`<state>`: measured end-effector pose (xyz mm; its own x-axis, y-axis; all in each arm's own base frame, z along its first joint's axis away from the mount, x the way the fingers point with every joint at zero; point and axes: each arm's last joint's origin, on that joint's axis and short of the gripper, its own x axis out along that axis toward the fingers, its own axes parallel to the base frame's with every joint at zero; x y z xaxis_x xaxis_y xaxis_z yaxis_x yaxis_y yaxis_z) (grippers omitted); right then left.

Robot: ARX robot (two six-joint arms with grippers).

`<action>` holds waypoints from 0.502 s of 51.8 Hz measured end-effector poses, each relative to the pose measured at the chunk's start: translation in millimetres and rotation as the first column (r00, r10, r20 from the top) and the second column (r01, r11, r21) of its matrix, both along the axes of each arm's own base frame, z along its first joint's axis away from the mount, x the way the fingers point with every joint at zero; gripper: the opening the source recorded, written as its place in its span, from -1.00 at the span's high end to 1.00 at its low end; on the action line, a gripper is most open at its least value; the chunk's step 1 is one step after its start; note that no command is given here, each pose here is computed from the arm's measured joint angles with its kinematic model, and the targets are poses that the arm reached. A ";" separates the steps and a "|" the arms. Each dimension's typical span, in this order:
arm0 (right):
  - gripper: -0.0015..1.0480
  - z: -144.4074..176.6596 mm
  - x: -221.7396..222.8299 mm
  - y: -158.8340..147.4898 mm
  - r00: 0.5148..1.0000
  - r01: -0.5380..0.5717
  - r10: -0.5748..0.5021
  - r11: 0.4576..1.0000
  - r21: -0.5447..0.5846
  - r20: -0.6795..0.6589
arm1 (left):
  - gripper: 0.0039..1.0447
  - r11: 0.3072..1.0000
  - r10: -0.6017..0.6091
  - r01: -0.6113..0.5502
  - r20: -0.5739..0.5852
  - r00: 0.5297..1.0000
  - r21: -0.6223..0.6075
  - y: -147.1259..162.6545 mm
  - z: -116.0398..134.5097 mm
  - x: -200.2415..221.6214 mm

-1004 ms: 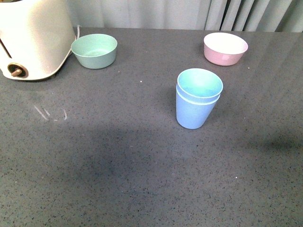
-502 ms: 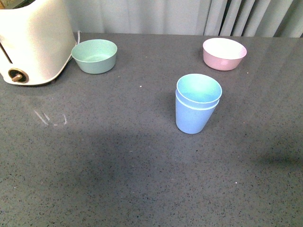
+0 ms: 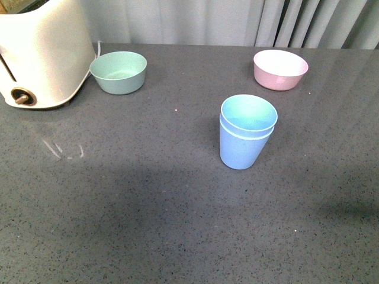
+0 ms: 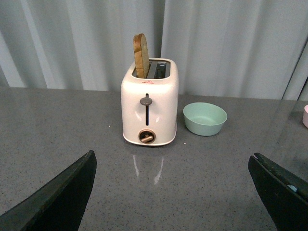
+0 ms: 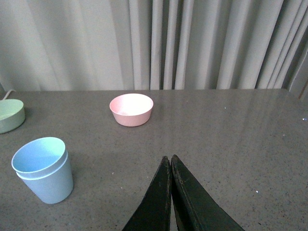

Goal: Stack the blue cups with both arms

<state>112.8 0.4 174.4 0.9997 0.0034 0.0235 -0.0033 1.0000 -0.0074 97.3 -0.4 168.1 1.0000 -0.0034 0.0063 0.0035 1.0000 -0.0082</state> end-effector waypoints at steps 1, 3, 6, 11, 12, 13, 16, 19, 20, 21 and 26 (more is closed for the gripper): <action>0.96 0.1 -0.3 0.0 1.000 0.000 0.000 1.000 0.000 0.001 | -0.84 1.000 0.000 0.000 0.000 1.000 0.000 0.0 0.0 0.0; 0.96 0.1 -0.9 0.0 1.000 0.000 0.000 1.000 0.000 0.002 | -0.84 1.000 0.000 0.000 0.000 1.000 0.000 0.0 0.0 0.0; 0.96 -0.1 -2.0 0.0 1.000 0.000 0.000 1.000 0.000 0.001 | -0.84 1.000 0.000 0.000 0.000 1.000 0.000 0.0 0.0 0.0; 0.96 -0.3 -3.9 0.0 1.000 0.000 0.000 1.000 0.000 0.000 | -0.84 1.000 0.000 0.000 0.000 1.000 0.000 0.0 0.0 0.0; 0.96 -0.4 -4.1 0.0 1.000 0.000 0.000 1.000 0.000 0.000 | -0.84 1.000 0.000 0.000 0.000 1.000 0.000 0.0 0.0 0.0; 0.96 -0.3 -4.3 0.0 1.000 0.000 0.000 1.000 0.000 0.000 | -0.84 1.000 0.000 0.000 0.000 1.000 0.000 0.0 0.0 0.0; 0.96 -2.7 -8.5 0.0 1.000 0.000 0.000 1.000 0.000 -0.019 | -0.84 1.000 0.000 0.000 0.000 1.000 0.000 0.0 0.0 0.0; 0.96 -4.4 -14.3 0.0 1.000 0.000 0.000 1.000 0.000 -0.023 | -0.84 1.000 0.000 0.000 0.000 1.000 0.000 0.0 0.0 0.0; 0.96 -3.4 -15.3 0.0 1.000 0.000 0.000 1.000 0.000 -0.010 | -0.84 1.000 0.000 0.000 0.000 1.000 0.000 0.0 0.0 0.0; 0.96 -3.1 -15.8 -0.1 1.000 0.000 0.000 1.000 0.000 -0.005 | -0.84 1.000 0.000 0.000 0.000 1.000 0.000 0.0 0.0 0.0; 0.96 -3.2 -16.0 -0.1 1.000 0.000 0.000 1.000 0.000 -0.005 | -0.84 1.000 0.000 0.000 0.000 1.000 0.000 0.0 0.0 0.0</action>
